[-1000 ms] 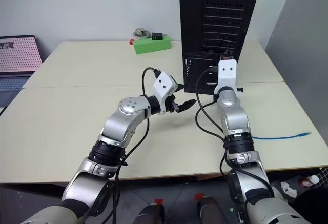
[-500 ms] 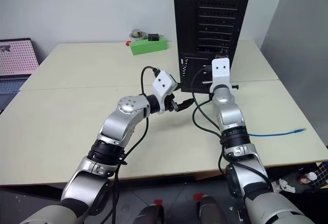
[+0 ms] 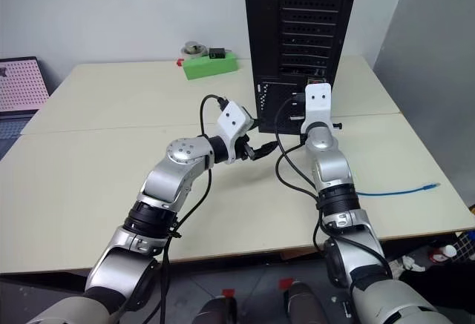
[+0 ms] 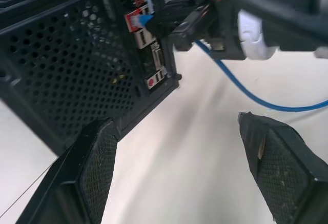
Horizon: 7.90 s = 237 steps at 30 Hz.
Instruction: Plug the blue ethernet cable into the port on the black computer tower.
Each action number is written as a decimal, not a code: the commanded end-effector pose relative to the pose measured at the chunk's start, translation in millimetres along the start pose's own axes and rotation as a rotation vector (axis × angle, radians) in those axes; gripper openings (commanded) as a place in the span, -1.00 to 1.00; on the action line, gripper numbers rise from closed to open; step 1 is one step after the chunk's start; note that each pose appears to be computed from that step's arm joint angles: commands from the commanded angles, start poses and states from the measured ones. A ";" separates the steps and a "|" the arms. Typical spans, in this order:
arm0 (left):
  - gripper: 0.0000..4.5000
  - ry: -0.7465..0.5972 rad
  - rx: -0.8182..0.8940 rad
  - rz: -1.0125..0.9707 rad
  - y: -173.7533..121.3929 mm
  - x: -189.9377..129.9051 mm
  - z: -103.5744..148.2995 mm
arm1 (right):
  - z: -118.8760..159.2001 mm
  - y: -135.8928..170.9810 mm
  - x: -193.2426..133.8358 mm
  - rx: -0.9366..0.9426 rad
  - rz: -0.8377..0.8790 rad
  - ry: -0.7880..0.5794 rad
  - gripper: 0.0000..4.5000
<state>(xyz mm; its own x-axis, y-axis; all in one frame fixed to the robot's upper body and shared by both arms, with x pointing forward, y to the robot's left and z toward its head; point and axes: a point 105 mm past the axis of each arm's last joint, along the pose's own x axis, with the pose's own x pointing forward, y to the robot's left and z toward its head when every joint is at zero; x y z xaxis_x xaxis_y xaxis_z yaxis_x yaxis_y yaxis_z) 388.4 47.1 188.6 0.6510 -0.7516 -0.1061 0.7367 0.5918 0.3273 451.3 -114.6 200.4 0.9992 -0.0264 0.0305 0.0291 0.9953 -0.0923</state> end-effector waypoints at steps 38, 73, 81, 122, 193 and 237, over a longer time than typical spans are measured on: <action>0.71 -0.069 -0.012 0.051 8.1 -9.9 22.0 | 16.0 -26.2 -106.5 -0.011 0.152 -0.116 -1.00; 0.71 -0.042 -0.010 0.175 29.8 -21.7 11.7 | 28.1 -19.2 -26.7 0.084 0.094 -0.101 -1.00; 0.71 -0.044 -0.005 0.171 29.3 -22.3 13.3 | 26.8 -23.3 -21.3 0.106 0.065 -0.096 -1.00; 0.71 -0.085 -0.002 0.055 15.1 -16.3 27.0 | 22.9 -28.3 -13.3 0.084 0.013 -0.076 -1.00; 0.71 -0.081 0.008 0.066 16.1 -16.5 24.3 | 27.7 -21.3 -5.8 0.029 0.007 -0.085 -1.00; 0.71 -0.049 -0.010 0.150 28.2 -19.9 17.5 | 72.4 47.5 13.9 -0.007 0.028 -0.196 -1.00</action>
<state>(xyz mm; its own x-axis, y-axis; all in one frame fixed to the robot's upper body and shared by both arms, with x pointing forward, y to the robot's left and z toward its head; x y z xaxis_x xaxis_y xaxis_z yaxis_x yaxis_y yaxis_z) 392.5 71.0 201.0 0.7310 -0.6801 -0.0550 0.6623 0.6879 0.2969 469.0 -82.2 206.4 0.9993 -0.0282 0.0244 0.0304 0.9950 -0.0948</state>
